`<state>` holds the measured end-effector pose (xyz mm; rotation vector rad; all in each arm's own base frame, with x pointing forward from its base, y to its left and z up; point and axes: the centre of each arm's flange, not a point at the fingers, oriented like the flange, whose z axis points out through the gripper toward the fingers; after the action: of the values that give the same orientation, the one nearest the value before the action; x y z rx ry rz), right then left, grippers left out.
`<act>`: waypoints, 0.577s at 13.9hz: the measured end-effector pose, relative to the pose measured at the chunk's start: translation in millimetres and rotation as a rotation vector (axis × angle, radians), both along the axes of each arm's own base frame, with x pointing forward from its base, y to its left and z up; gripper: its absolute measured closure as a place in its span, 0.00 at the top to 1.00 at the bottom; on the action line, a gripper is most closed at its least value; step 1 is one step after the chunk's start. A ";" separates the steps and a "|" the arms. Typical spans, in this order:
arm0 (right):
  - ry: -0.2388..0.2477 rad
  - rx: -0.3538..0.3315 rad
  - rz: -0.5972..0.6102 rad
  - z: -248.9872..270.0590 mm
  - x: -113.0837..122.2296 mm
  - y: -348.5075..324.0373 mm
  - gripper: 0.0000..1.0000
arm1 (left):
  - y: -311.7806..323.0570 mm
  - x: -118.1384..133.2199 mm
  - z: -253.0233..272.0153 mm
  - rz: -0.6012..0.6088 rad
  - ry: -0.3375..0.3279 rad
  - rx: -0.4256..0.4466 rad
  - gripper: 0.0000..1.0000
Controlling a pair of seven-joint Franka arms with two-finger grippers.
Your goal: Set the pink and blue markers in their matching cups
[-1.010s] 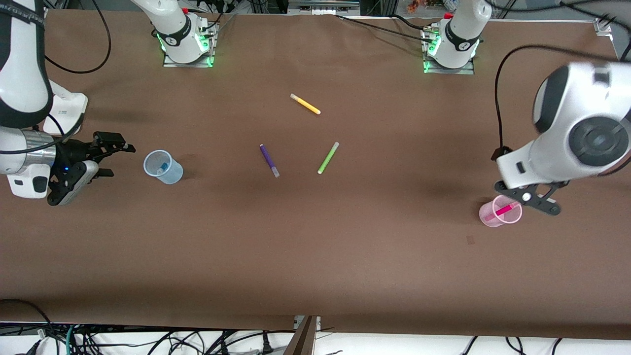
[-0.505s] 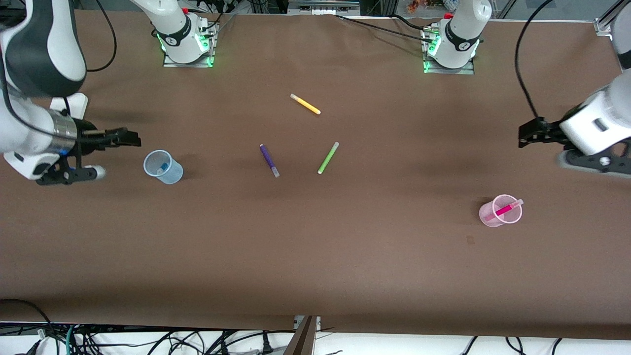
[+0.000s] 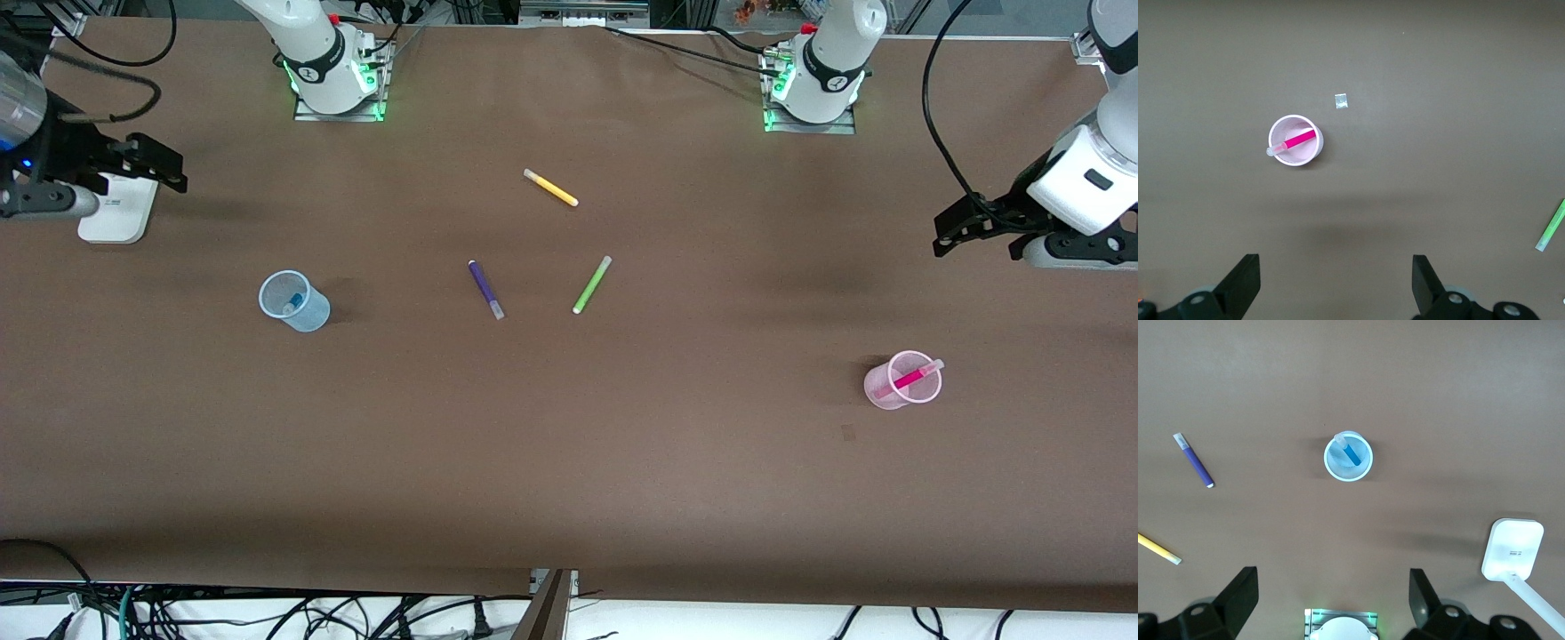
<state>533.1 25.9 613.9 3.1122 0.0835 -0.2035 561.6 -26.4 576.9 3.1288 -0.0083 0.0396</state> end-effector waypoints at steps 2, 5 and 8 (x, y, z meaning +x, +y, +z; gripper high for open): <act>0.020 -0.002 -0.011 -0.9 -0.2 -5.6 1.00 | 0.6 -0.2 -1.6 0.001 0.003 0.006 1.00; 0.030 -0.005 -0.027 0.1 11.3 -13.3 1.00 | 0.1 -0.8 -3.2 -0.002 0.009 0.013 1.00; 0.033 -0.006 -0.033 -0.8 14.3 -15.9 1.00 | -2.7 -1.2 -3.3 -0.007 0.011 0.013 1.00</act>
<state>547.4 10.0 613.0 3.1064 0.0326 -0.2555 560.4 -29.1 573.6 3.1420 -0.0201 0.0225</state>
